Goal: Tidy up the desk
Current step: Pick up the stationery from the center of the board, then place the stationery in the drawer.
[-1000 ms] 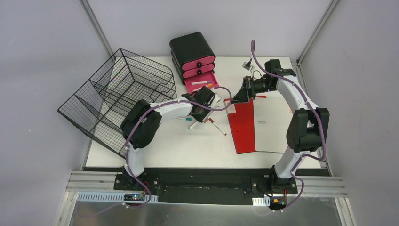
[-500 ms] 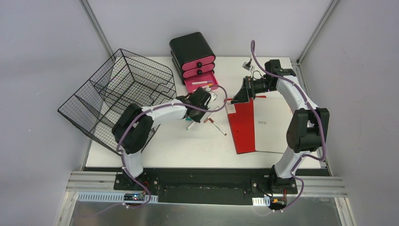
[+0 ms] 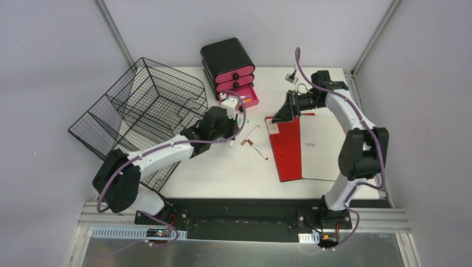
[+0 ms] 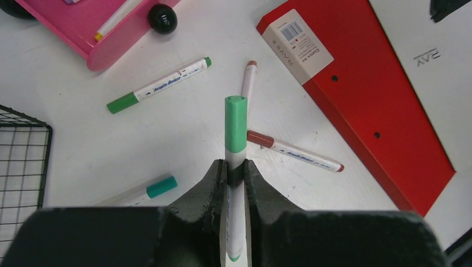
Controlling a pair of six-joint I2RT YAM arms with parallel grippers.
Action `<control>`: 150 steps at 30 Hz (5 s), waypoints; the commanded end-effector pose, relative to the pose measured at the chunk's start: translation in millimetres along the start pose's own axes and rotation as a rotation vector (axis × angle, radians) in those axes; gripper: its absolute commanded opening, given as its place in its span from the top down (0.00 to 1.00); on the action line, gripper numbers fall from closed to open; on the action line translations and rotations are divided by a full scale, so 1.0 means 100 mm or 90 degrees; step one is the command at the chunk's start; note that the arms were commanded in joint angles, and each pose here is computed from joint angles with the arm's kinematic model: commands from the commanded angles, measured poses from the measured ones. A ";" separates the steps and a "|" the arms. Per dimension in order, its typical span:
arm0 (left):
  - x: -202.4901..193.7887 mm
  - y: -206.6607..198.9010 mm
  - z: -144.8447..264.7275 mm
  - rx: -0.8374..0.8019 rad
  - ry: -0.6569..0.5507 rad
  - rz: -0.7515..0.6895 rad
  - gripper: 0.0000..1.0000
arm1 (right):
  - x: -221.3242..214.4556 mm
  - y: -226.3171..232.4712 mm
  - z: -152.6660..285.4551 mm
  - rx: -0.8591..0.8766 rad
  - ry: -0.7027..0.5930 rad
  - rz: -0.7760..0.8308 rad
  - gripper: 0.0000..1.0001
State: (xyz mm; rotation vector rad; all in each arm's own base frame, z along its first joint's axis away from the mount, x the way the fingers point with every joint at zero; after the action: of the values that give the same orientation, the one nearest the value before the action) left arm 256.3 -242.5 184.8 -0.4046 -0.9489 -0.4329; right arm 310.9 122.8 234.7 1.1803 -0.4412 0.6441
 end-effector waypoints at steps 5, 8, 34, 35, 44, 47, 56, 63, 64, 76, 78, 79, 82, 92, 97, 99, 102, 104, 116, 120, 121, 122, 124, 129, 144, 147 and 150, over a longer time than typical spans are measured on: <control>0.32 -0.19 0.16 -0.085 -0.192 0.209 1.00 | 0.11 0.14 -0.14 0.053 -0.013 0.055 0.20; 0.36 -0.25 0.15 -0.109 -0.194 0.257 1.00 | 0.10 0.14 -0.19 0.053 -0.012 0.054 0.20; 0.49 -0.36 -0.07 -0.131 -0.206 0.496 1.00 | 0.09 0.14 -0.88 0.014 -0.026 -0.074 0.48; 0.49 -0.36 -0.07 -0.131 -0.208 0.496 1.00 | 0.08 0.14 -0.90 0.015 -0.023 -0.076 0.51; 0.49 -0.35 -0.06 -0.132 -0.219 0.500 1.00 | 0.06 0.15 -0.97 0.012 -0.004 -0.079 0.63; 0.50 -0.35 -0.04 -0.136 -0.224 0.500 1.00 | 0.05 0.14 -1.00 0.014 0.004 -0.086 0.61; 0.51 -0.34 -0.01 -0.139 -0.240 0.502 1.00 | 0.02 0.13 -1.05 0.004 0.020 -0.088 0.63; 0.50 -0.32 -0.02 -0.131 -0.241 0.498 0.99 | 0.02 0.12 -1.06 -0.011 0.035 -0.086 0.88; 0.49 -0.32 -0.02 -0.129 -0.239 0.495 0.94 | 0.02 0.12 -1.06 -0.013 0.038 -0.086 0.90; 0.39 -0.21 0.14 -0.064 -0.201 0.390 0.31 | 0.01 0.07 -1.01 -0.057 0.066 -0.041 1.00; 0.38 -0.17 0.21 -0.049 -0.198 0.358 0.29 | 0.01 0.05 -1.00 -0.068 0.070 -0.035 1.00; 0.36 -0.15 0.24 -0.037 -0.191 0.338 0.29 | 0.01 0.04 -1.00 -0.075 0.072 -0.031 1.00; 0.29 -0.05 0.30 0.013 -0.156 0.240 0.24 | -0.01 -0.01 -0.98 -0.101 0.079 -0.016 1.00; -0.10 0.13 0.36 0.061 -0.024 0.057 0.11 | -0.03 -0.21 -0.89 -0.220 0.115 0.060 1.00; -0.21 0.16 0.38 0.052 0.003 0.016 0.07 | -0.02 -0.32 -0.81 -0.293 0.144 0.104 1.00; -0.24 0.16 0.41 0.049 0.010 0.007 0.06 | -0.01 -0.37 -0.77 -0.327 0.155 0.124 1.00; -0.28 0.18 0.45 0.048 0.012 -0.002 0.04 | 0.04 -0.41 -0.72 -0.367 0.167 0.159 1.00; -0.31 0.20 0.48 0.052 0.012 -0.006 0.03 | 0.09 -0.43 -0.69 -0.390 0.177 0.185 1.00; -0.37 0.25 0.77 0.052 -0.034 0.009 0.01 | 0.52 -0.49 -0.71 -0.479 0.272 0.405 1.00; -0.35 0.28 0.93 0.054 -0.067 0.010 0.01 | 0.69 -0.52 -0.85 -0.511 0.314 0.510 1.00; -0.35 0.29 0.96 0.055 -0.075 0.010 0.01 | 0.73 -0.52 -0.89 -0.522 0.323 0.540 1.00; -0.35 0.30 1.00 0.057 -0.081 0.009 0.01 | 0.77 -0.54 -0.93 -0.536 0.332 0.568 1.00; -0.34 0.31 1.06 0.060 -0.095 0.009 0.01 | 0.86 -0.56 -1.00 -0.572 0.349 0.625 1.00; -0.34 0.35 1.18 0.068 -0.123 0.012 0.01 | 1.01 -0.65 -1.27 -0.644 0.376 0.745 1.00; -0.40 0.41 1.28 0.085 -0.140 0.007 0.01 | 1.30 -1.00 -1.72 -0.717 0.371 0.822 0.82; -0.40 0.40 1.28 0.083 -0.140 0.006 0.01 | 1.31 -1.04 -1.77 -0.728 0.364 0.825 0.68; -0.41 0.40 1.29 0.079 -0.141 0.007 0.01 | 1.34 -1.07 -1.80 -0.743 0.353 0.824 0.50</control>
State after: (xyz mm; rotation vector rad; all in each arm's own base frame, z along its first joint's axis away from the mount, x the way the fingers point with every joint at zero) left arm 168.8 -138.1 210.0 -0.3522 -1.1566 -0.3094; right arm 466.9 287.6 164.0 -0.4832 -0.7992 1.5102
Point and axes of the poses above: each gripper's point midway between its finger pads, its own z axis back along the fingers, its own y axis along the line the jaws close on, x = y × z, the point moved 8 cm from there along z, back along the fingers, and after that the axes turned 2 degrees about -z, right-handed, at the moved point
